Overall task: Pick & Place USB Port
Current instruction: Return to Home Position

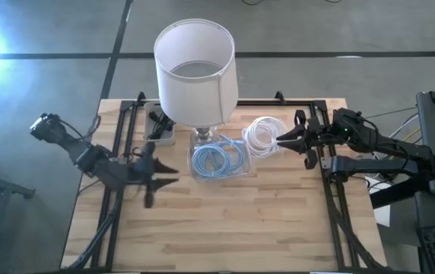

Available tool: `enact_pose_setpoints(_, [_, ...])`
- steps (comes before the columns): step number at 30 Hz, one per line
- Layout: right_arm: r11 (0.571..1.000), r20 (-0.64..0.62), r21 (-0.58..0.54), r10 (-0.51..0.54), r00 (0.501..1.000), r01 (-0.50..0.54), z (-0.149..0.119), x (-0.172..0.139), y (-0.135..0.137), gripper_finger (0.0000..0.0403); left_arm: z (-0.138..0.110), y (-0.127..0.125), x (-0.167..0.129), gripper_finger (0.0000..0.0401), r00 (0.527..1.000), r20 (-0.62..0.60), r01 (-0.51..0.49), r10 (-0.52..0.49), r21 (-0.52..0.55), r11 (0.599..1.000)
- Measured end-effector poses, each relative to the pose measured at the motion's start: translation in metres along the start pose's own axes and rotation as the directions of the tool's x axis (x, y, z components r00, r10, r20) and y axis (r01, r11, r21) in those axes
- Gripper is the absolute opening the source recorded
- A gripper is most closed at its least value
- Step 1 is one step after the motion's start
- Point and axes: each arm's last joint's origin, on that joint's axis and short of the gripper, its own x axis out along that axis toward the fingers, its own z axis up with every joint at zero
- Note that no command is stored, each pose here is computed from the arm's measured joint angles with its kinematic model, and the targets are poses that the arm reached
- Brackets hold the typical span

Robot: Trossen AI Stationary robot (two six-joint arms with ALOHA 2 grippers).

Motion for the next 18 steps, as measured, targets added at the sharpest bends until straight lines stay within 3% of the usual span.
enact_pose_setpoints(2, [1.000, -0.003, 0.005, 0.000, 1.000, 0.000, 0.000, 0.001, 0.000, 0.0080, -0.006, 0.002, -0.005, 0.0110, 0.987, 0.046, 0.156, -0.157, 0.007, 0.988])
enact_pose_setpoints(4, [1.000, -0.008, 0.005, -0.001, 1.000, 0.001, -0.001, 0.002, -0.001, 0.0083, -0.018, 0.001, -0.003, 0.0110, 0.941, 0.131, 0.306, -0.312, 0.064, 0.950])
enact_pose_setpoints(8, [1.000, -0.009, 0.017, -0.002, 1.000, 0.002, -0.001, 0.005, -0.002, 0.0088, -0.048, 0.006, 0.006, 0.0110, 0.771, 0.275, 0.542, -0.574, 0.189, 0.819])
enact_pose_setpoints(10, [1.000, -0.017, 0.020, -0.003, 1.000, 0.003, -0.002, 0.006, -0.002, 0.0090, -0.060, 0.017, 0.010, 0.0110, 0.753, 0.305, 0.562, -0.583, 0.162, 0.811])
enact_pose_setpoints(15, [0.998, -0.072, 0.070, -0.006, 0.997, 0.011, -0.009, 0.004, -0.002, 0.0088, -0.092, 0.049, 0.015, 0.0110, 0.813, 0.322, 0.477, -0.485, 0.109, 0.872])
enact_pose_setpoints(18, [0.999, -0.071, 0.039, -0.007, 0.997, 0.010, -0.010, 0.002, -0.002, 0.0082, -0.096, 0.063, 0.004, 0.0110, 0.781, 0.373, 0.492, -0.501, 0.128, 0.861])
